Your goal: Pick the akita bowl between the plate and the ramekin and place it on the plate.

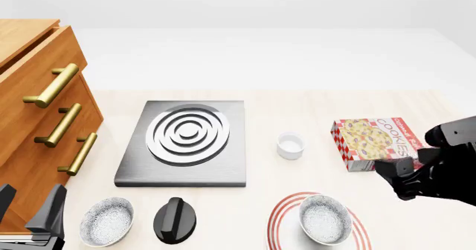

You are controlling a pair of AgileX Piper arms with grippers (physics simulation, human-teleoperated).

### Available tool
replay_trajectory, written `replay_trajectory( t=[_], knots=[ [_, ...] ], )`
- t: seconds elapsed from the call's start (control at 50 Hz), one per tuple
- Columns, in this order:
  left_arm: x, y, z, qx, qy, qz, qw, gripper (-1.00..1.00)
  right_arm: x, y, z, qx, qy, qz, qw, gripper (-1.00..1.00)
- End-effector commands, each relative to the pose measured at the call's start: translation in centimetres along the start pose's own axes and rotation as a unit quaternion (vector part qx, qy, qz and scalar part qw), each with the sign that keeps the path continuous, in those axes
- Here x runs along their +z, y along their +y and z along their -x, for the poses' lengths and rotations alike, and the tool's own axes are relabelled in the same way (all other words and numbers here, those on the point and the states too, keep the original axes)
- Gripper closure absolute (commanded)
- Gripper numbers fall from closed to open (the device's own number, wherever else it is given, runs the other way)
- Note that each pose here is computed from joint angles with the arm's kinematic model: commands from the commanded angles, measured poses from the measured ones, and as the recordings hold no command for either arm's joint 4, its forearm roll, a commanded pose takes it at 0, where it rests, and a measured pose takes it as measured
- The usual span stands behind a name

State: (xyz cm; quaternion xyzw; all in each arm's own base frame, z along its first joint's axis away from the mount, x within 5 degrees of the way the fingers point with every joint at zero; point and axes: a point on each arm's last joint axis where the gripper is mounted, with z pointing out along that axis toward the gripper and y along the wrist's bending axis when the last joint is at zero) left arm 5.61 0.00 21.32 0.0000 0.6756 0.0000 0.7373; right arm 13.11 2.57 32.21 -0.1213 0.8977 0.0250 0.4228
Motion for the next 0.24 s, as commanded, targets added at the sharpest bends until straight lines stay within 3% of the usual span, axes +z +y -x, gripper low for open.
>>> replay_trajectory(
  t=[0.02,0.24],
  knots=[
    [0.0,0.0,0.0,0.000,0.000,0.000,1.0000,-1.00,-4.0,-0.4,1.0,0.014,-0.037,-0.015,0.9991,-1.00],
    [0.0,0.0,0.0,0.000,0.000,0.000,1.0000,-1.00,-2.9,0.0,1.0,0.010,-0.031,0.002,0.9995,-1.00]
  ],
)
